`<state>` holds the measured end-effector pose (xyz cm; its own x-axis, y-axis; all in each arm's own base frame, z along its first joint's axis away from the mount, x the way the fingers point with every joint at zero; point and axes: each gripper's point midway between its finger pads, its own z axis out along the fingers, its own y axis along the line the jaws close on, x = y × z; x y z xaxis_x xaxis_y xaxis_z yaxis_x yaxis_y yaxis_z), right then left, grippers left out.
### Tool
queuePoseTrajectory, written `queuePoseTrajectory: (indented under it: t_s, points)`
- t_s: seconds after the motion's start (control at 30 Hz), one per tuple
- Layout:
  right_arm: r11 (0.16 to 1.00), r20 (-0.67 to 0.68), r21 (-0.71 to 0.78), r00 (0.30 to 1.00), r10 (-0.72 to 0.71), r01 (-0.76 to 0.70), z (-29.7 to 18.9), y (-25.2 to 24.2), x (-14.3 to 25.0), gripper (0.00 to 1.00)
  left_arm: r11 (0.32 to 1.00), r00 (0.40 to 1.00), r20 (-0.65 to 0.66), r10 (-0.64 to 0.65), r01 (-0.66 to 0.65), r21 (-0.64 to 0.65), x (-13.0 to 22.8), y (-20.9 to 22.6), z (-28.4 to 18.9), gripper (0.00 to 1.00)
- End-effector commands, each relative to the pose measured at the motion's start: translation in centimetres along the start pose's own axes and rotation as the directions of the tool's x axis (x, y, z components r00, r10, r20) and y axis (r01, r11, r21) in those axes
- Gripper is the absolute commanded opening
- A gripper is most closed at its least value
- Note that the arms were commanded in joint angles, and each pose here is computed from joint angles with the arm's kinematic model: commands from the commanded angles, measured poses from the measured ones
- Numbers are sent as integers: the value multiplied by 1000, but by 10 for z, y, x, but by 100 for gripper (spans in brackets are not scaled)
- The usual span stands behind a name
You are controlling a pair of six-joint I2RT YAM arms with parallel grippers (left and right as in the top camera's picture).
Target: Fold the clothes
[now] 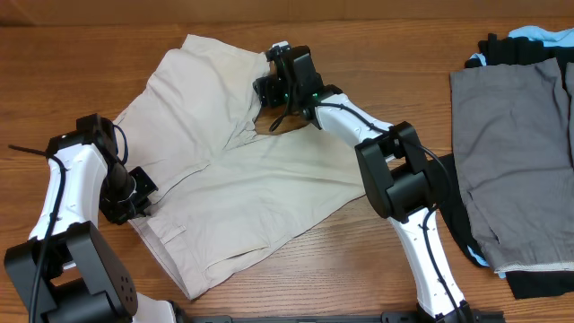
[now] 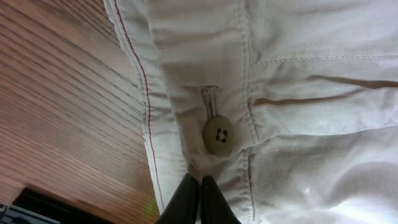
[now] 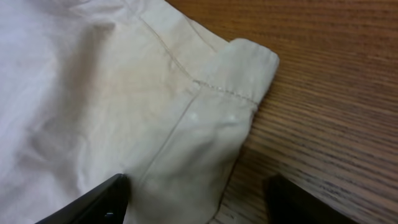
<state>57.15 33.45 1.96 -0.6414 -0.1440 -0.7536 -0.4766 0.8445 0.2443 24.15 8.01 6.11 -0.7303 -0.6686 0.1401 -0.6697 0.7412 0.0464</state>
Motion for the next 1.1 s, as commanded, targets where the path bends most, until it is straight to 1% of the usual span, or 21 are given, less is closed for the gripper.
queuePoseTrajectory:
  t_s: [0.0,0.03,0.13,0.17,0.2,0.23,0.27,0.3,0.33,0.4,0.47,0.57,0.67,0.7,0.73,0.77,0.8,0.87,0.9,1.0,1.07]
  points:
    - [1000,18,4,1000,-15,15,5,9,-2,74,1000,999,30,11,-11,-10,-4,1,-7,4]
    - [1000,21,2,1000,-17,17,6,11,-2,71,1000,999,30,11,-11,-10,-4,1,-7,4]
    - [1000,24,-7,999,-25,25,7,18,-1,65,1000,999,30,11,-11,-10,-4,1,-7,4]
    - [1000,24,-8,999,-28,28,7,21,-1,59,1000,999,30,11,-11,-10,-4,1,-7,4]
    - [999,25,-10,999,-31,31,8,24,-1,47,1000,999,30,11,-11,-10,-4,1,-7,4]
    - [999,25,-11,999,-31,32,8,24,-1,41,1000,999,30,11,-11,-10,-4,1,-7,4]
    - [999,26,-7,999,-32,32,8,24,-1,32,1000,999,30,11,-11,-10,-4,1,-7,4]
    - [1000,27,-2,999,-31,31,8,23,-1,28,1000,999,30,11,-11,-10,-4,1,-7,4]
    - [1000,28,4,999,-28,28,8,22,-1,20,1000,999,30,11,-11,-10,-4,1,-7,4]
    - [999,28,17,999,-27,27,8,20,-1,14,1000,999,30,11,-11,-10,-4,1,-7,4]
    - [999,23,43,1000,-17,16,8,14,0,4,1000,999,30,11,-11,-10,-4,1,-7,4]
    - [996,10,87,999,33,-34,6,-3,3,4,1000,999,30,11,-11,-9,-4,1,-7,4]
    - [991,6,73,994,109,-109,4,-13,3,4,1000,999,30,11,-11,-9,-4,1,-7,4]
    - [993,5,40,994,113,-113,4,-10,1,6,1000,999,30,11,-11,-9,-4,1,-7,4]
    - [994,8,13,994,113,-113,3,-7,-1,32,1000,999,32,11,-11,-9,-5,1,-7,4]
    - [994,16,-1,994,111,-111,3,-5,-3,64,1000,999,34,11,-11,-8,-5,1,-7,4]
    - [994,26,-2,994,107,-107,3,-4,-6,82,1000,999,37,11,-11,-7,-6,0,-7,4]
    - [995,43,-16,995,94,-94,4,3,-9,89,1000,999,43,11,-11,-4,-7,0,-7,4]
    - [996,49,-23,995,90,-89,5,8,-10,100,1000,999,44,11,-11,-4,-8,0,-7,4]
    - [997,64,-31,996,69,-67,6,19,-12,100,1000,999,44,11,-11,-4,-8,0,-7,4]
    - [998,79,5,995,64,-64,7,17,-14,100,1000,999,44,11,-11,-4,-8,-1,-7,4]
